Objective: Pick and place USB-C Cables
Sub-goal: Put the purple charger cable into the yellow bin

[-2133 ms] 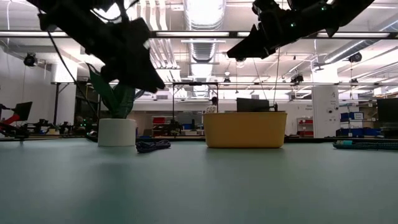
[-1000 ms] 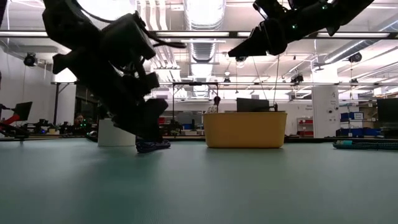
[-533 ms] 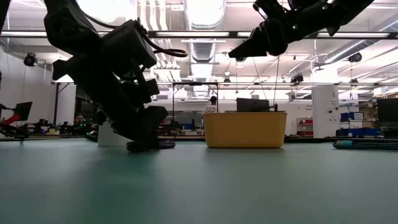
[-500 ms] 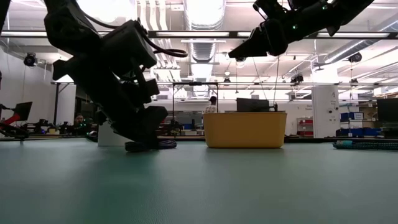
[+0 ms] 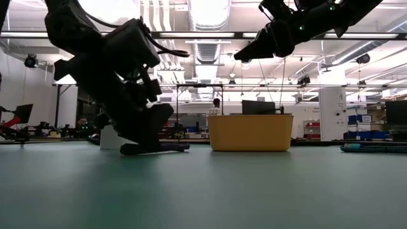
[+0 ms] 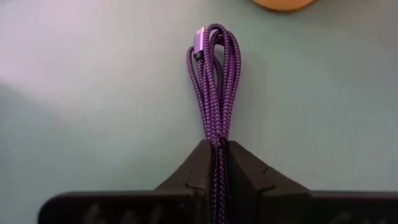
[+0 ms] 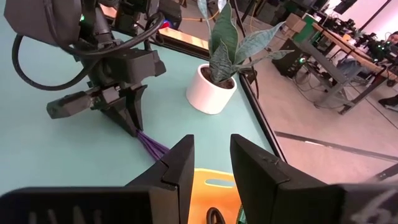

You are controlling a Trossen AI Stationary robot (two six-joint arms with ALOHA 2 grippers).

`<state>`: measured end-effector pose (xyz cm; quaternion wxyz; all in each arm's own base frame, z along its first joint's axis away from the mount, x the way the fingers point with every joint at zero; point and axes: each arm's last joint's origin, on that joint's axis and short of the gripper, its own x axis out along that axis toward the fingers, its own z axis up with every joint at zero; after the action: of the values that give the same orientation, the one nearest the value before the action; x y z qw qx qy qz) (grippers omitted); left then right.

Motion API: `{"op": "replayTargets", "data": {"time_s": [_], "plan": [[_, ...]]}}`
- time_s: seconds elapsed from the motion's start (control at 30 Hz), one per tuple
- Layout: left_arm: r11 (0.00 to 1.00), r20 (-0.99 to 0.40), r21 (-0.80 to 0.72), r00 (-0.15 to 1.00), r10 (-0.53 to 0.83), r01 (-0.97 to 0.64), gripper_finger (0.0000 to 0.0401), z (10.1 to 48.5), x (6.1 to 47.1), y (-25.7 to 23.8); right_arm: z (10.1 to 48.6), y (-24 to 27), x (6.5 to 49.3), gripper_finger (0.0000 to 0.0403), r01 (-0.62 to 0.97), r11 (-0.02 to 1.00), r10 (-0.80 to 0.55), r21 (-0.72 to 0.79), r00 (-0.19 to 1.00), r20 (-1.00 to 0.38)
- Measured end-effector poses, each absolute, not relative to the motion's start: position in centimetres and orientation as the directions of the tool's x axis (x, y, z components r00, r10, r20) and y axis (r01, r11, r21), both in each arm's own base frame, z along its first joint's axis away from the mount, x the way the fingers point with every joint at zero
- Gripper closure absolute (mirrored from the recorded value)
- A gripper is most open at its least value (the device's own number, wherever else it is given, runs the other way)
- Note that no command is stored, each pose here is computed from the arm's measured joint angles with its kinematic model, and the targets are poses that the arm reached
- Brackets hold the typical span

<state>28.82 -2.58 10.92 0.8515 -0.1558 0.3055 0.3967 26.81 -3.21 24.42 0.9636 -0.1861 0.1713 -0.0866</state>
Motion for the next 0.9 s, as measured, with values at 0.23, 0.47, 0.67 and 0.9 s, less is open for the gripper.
{"op": "replayTargets", "data": {"time_s": [0.23,0.47,0.67,0.9], "plan": [[0.651,-0.62,-0.054,0.536,0.573,-0.758,0.0384,12.6,28.7,-2.7,24.4,-3.2,26.8,0.0307,0.103,0.917,-0.23,-0.385,0.925,-0.301],[0.689,-0.562,-0.063,0.596,0.573,-0.722,0.0384,15.5,28.2,-2.6,24.4,-3.2,26.8,0.0307,0.107,0.922,-0.229,-0.372,0.925,-0.303],[0.717,-0.485,-0.067,0.65,0.584,-0.694,0.0384,18.5,27.5,-2.5,24.3,-3.2,26.8,0.0307,0.105,0.923,-0.228,-0.371,0.925,-0.304],[0.765,-0.38,-0.106,0.737,0.559,-0.635,0.0384,21.9,26.5,-2.9,24.5,-3.0,26.9,0.0307,0.046,0.945,-0.145,-0.325,0.947,-0.288]]}}
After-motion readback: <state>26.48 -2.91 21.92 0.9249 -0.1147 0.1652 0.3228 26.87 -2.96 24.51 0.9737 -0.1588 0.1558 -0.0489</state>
